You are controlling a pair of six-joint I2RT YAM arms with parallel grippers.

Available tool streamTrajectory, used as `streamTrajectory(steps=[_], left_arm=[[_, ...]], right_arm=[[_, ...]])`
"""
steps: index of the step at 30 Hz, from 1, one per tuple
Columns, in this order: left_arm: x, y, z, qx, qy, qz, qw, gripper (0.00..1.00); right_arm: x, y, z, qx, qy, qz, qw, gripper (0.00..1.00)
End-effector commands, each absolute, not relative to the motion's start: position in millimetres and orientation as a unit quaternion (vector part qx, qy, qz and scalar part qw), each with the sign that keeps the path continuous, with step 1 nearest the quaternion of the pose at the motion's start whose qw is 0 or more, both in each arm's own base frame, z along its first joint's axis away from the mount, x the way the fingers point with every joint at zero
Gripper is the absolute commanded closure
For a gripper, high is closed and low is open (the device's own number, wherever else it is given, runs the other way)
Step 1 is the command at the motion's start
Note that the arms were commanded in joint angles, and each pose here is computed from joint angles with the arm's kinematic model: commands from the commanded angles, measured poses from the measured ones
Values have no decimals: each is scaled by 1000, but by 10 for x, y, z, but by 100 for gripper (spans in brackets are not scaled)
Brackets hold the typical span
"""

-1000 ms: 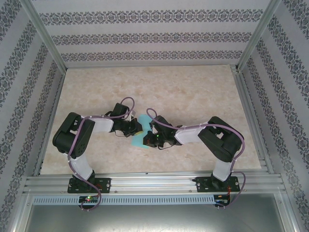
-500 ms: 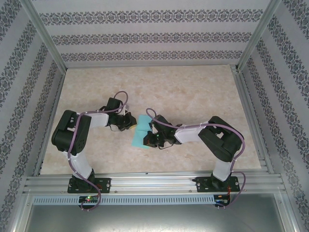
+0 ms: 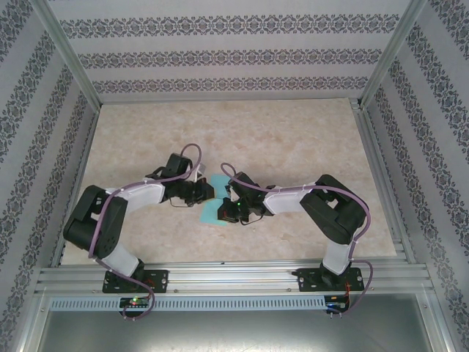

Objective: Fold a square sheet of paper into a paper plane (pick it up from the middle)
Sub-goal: Fold the triangle a second time at the center of the table.

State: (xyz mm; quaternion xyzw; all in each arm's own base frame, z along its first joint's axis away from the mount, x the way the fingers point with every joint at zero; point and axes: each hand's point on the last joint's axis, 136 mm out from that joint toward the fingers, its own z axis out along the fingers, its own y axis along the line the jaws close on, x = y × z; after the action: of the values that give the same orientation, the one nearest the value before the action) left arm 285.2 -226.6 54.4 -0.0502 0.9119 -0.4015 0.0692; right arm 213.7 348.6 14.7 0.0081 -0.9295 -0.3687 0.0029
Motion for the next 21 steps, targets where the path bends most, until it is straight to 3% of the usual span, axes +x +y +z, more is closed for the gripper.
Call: streamTrajectory(steps=[1, 9, 15, 21], left_arm=[[2841, -2228, 300, -59, 920, -383, 58, 92], [2858, -2003, -88, -90, 949, -299, 46, 96], [2790, -2011, -81, -89, 946, -308, 41, 96], [2780, -2034, -43, -91, 943, -318, 40, 95]], right_arm=[[2008, 3219, -182, -10, -951, -307, 38, 100], [2055, 3273, 44, -4, -944, -328, 22, 100], [2218, 3489, 426, 9, -929, -369, -8, 99], [2395, 3561, 332, -9, -932, -362, -13, 97]])
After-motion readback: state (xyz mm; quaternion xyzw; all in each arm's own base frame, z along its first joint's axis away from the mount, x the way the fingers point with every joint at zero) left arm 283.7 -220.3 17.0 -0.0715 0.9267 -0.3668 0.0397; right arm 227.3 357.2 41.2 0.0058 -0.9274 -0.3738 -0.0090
